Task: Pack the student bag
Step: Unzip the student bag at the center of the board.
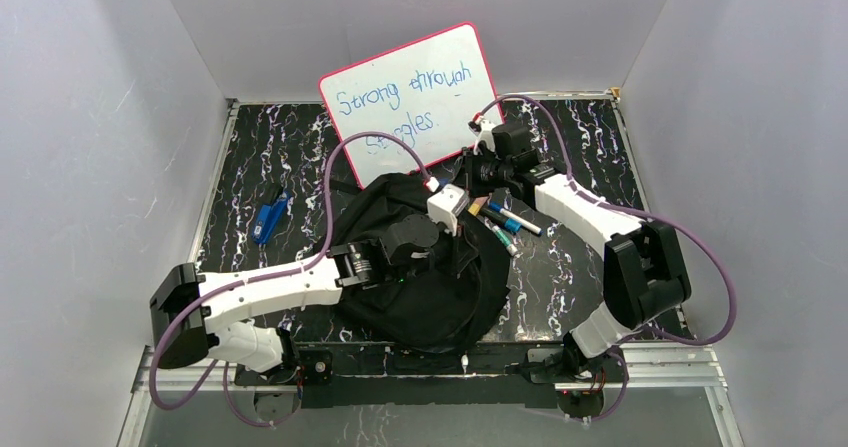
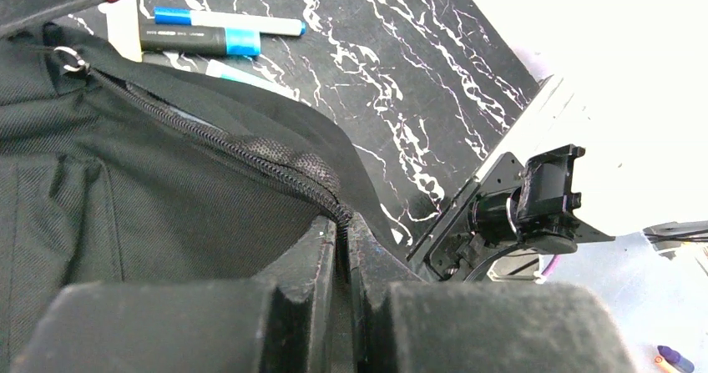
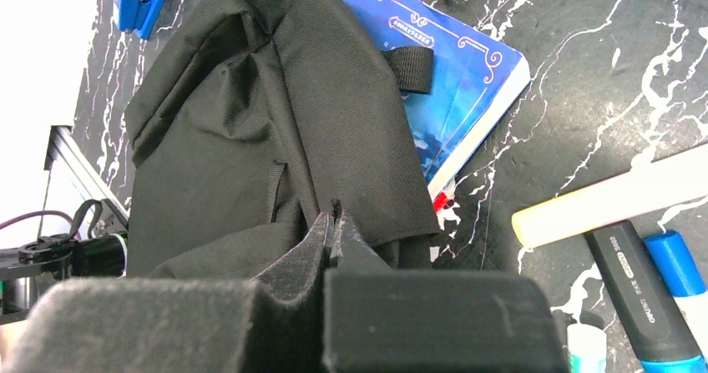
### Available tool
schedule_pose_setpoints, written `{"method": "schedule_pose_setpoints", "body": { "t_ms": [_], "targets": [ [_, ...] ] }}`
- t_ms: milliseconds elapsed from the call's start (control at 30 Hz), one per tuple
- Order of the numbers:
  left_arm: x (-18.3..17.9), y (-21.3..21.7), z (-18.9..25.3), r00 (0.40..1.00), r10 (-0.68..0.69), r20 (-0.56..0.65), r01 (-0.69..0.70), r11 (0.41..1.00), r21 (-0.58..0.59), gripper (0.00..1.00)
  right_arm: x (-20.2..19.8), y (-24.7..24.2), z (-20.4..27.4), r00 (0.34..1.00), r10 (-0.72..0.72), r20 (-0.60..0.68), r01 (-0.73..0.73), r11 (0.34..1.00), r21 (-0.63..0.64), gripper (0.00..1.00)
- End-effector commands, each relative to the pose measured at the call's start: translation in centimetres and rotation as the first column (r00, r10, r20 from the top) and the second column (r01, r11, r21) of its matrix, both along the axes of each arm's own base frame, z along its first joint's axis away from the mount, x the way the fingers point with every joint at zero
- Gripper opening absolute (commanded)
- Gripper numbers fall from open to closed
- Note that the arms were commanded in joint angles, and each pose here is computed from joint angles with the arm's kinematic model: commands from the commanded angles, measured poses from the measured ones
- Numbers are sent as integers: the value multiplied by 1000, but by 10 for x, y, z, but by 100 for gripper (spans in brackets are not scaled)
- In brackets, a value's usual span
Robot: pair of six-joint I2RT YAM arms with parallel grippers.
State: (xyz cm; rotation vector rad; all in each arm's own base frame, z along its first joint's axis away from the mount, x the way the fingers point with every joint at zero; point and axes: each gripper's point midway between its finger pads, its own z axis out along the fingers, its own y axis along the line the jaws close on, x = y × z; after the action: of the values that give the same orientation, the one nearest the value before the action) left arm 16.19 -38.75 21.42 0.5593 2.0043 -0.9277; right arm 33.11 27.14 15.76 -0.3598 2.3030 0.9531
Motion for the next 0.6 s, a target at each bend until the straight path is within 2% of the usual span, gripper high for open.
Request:
{"method": "schedule_pose_setpoints", "body": {
  "t_ms": [0,333,567],
  "targets": [
    [-24,-31,66,987,-150,50,156,975,-157,0,43,11,33,981,-12,192,4,999,39,0],
    [-29,-37,81,981,-182,67,192,964,-182,0,65,21,25,979,8,206,-11,1000,16,0],
    [-27,-29,82,985,-155,71,165,970,-180,0,72,32,29,976,44,211,-52,998,35,0]
  ]
}}
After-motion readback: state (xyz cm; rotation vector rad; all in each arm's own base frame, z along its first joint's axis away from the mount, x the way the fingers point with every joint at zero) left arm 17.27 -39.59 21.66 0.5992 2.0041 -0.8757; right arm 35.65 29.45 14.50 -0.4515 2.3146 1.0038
